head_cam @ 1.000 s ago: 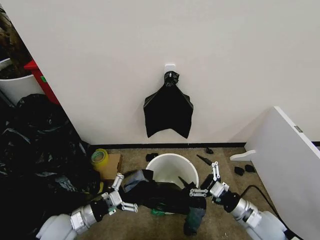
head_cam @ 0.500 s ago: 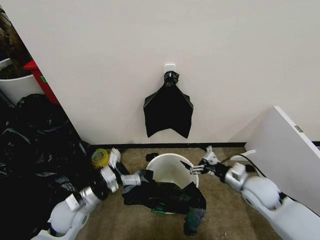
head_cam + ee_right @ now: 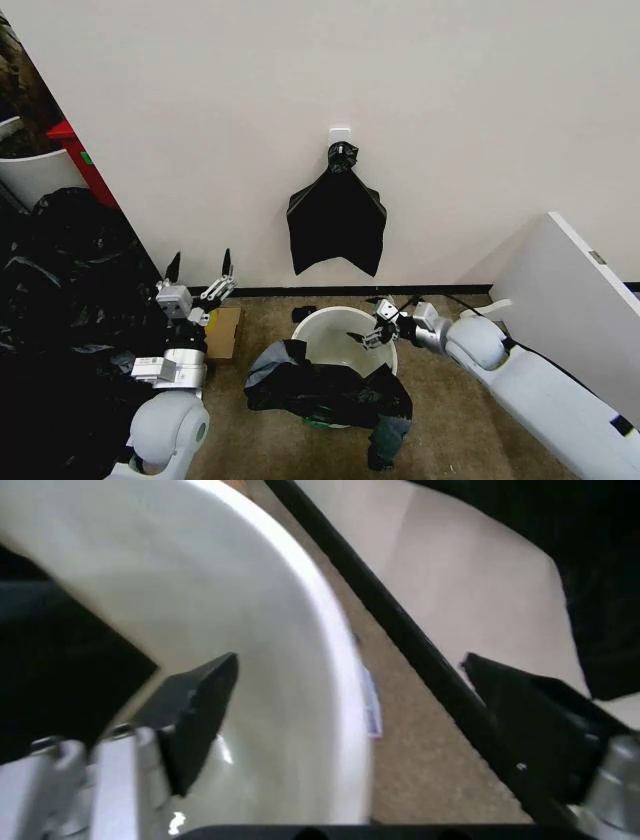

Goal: Place the garbage bag over the trash bin.

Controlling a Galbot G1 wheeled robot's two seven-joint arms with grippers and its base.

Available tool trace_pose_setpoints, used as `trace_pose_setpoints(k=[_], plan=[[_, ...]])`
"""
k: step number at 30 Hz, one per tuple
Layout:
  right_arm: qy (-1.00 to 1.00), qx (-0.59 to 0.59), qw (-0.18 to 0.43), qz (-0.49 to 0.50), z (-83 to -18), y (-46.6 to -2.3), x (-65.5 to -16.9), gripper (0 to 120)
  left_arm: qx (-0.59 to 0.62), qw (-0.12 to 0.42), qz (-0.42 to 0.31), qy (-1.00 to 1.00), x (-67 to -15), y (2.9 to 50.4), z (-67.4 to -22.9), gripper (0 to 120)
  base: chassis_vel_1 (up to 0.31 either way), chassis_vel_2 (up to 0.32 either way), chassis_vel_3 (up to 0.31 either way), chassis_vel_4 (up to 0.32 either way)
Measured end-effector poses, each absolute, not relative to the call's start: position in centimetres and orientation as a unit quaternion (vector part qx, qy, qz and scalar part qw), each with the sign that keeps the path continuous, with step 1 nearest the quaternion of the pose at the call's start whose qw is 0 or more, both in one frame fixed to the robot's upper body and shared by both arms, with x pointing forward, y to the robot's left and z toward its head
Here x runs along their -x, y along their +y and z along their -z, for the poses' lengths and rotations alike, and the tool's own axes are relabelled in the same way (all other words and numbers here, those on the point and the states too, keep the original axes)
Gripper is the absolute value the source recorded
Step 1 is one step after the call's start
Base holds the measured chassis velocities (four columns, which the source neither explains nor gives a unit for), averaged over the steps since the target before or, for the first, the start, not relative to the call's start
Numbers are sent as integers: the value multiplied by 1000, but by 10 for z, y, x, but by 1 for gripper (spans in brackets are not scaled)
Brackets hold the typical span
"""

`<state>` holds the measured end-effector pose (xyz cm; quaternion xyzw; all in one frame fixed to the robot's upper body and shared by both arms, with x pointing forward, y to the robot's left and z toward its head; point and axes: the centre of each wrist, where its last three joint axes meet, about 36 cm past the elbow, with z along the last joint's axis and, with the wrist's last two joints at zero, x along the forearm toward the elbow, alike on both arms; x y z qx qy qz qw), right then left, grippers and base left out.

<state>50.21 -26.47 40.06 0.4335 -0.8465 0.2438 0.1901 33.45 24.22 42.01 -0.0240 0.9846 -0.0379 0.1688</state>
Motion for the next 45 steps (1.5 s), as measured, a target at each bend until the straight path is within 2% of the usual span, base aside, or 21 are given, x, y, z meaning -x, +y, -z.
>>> trace_pose_setpoints(k=[4, 5, 9, 10, 14, 16, 19, 24, 28, 31, 32, 34, 36, 45], plan=[[-836, -434, 208, -264, -401, -267, -510, 63, 40, 168, 27, 985, -328, 238, -423, 100, 0, 0, 0, 0], [-836, -434, 208, -264, -401, -267, -510, 63, 40, 168, 27, 985, -328, 238, -423, 100, 0, 0, 0, 0], [-841, -420, 219, -262, -398, -260, -502, 45, 59, 165, 19, 984, -324, 237, -423, 100, 0, 0, 0, 0], [-841, -420, 219, -262, -398, -260, -502, 45, 59, 165, 19, 984, -324, 237, -423, 100, 0, 0, 0, 0], [-884, -316, 261, -226, -393, -231, -471, 26, 75, 163, 18, 984, -324, 238, -425, 100, 0, 0, 0, 0], [-888, -303, 265, -221, -393, -228, -466, 23, 77, 162, 18, 984, -324, 238, -425, 100, 0, 0, 0, 0], [-893, -286, 275, -213, -386, -228, -448, 12, 74, 159, 20, 984, -324, 235, -425, 100, 0, 0, 0, 0], [-901, -268, 283, -193, -385, -232, -423, 8, 73, 157, 22, 985, -326, 234, -426, 100, 0, 0, 0, 0], [-925, -207, 291, -132, -402, -219, -389, 7, 74, 153, 19, 985, -328, 237, -424, 100, 0, 0, 0, 0], [-940, -123, 315, -42, -420, -200, -365, 4, 78, 151, 21, 985, -329, 238, -422, 100, 0, 0, 0, 0], [-940, -123, 315, -42, -420, -200, -365, 4, 78, 151, 21, 985, -329, 238, -422, 100, 0, 0, 0, 0], [-941, -56, 330, 41, -422, -189, -351, 3, 79, 150, 26, 985, -330, 238, -423, 100, 0, 0, 0, 0], [-940, -21, 330, 84, -415, -186, -344, 3, 80, 150, 29, 985, -330, 238, -423, 100, 0, 0, 0, 0], [-929, 65, 321, 173, -392, -196, -332, 3, 81, 148, 33, 985, -325, 238, -428, 100, 0, 0, 0, 0]])
